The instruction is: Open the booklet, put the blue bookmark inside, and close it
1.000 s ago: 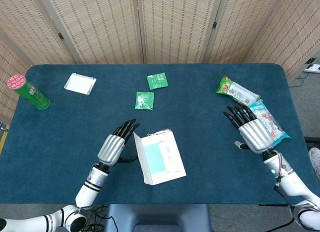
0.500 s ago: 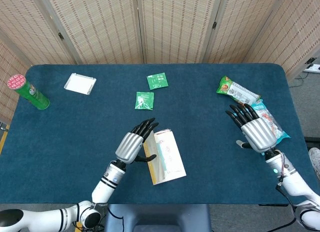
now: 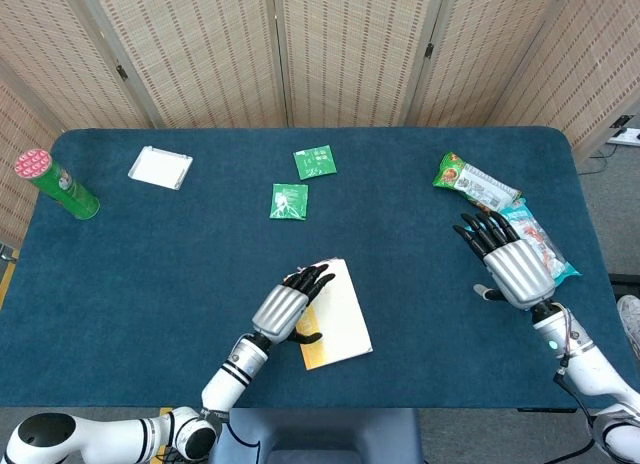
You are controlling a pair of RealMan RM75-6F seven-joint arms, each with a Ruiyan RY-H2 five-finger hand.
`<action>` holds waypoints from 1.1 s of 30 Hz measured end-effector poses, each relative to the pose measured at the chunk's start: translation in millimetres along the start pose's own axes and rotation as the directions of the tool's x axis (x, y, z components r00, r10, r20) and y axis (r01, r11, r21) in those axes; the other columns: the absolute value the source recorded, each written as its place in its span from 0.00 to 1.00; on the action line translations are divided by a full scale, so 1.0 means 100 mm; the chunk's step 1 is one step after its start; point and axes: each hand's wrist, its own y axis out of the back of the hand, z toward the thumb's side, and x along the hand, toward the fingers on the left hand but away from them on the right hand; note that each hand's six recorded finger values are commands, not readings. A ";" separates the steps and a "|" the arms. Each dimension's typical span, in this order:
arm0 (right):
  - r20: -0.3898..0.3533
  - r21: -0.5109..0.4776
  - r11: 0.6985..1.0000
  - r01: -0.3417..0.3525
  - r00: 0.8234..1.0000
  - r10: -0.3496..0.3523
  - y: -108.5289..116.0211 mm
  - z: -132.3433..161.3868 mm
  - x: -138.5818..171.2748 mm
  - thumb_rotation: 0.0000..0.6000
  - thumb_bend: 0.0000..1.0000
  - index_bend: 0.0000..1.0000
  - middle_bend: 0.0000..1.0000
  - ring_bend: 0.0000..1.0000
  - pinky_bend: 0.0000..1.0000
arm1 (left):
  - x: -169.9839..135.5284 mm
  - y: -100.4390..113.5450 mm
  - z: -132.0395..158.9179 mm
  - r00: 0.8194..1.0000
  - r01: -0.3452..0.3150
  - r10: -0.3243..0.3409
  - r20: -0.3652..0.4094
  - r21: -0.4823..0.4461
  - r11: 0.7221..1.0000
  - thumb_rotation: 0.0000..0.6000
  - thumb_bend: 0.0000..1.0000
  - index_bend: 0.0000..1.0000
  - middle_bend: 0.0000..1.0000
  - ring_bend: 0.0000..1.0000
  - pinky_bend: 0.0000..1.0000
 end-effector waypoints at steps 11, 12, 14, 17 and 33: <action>0.008 -0.002 0.999 -0.038 0.999 0.038 -0.05 -0.03 0.08 1.00 0.08 0.00 0.00 0.00 0.00 | -0.26 0.56 -0.59 0.988 -0.108 0.111 -0.109 0.034 0.994 1.00 0.19 0.00 0.00 0.00 0.20; 0.011 -0.002 0.999 -0.041 0.999 0.041 -0.05 -0.03 0.09 1.00 0.10 0.00 0.00 0.00 0.00 | -0.31 0.61 -0.67 0.985 -0.113 0.118 -0.124 0.040 0.993 1.00 0.19 0.00 0.00 0.00 0.20; 0.014 -0.003 0.999 -0.048 0.999 0.049 -0.06 -0.04 0.11 1.00 0.15 0.00 0.00 0.00 0.00 | -0.43 0.74 -0.85 0.978 -0.123 0.131 -0.159 0.062 0.990 1.00 0.19 0.00 0.00 0.00 0.20; 0.020 -0.005 0.998 -0.060 0.998 0.061 -0.08 -0.06 0.14 1.00 0.24 0.00 0.00 0.00 0.00 | -0.64 0.89 -1.11 0.967 -0.123 0.142 -0.213 0.101 0.987 1.00 0.19 0.00 0.00 0.00 0.20; 0.132 -0.057 0.996 -0.072 0.988 0.079 -0.10 -0.28 0.63 1.00 0.36 0.00 0.00 0.00 0.00 | -1.94 1.33 -1.87 0.851 -0.176 0.243 -0.465 0.184 0.967 1.00 0.19 0.00 0.00 0.00 0.20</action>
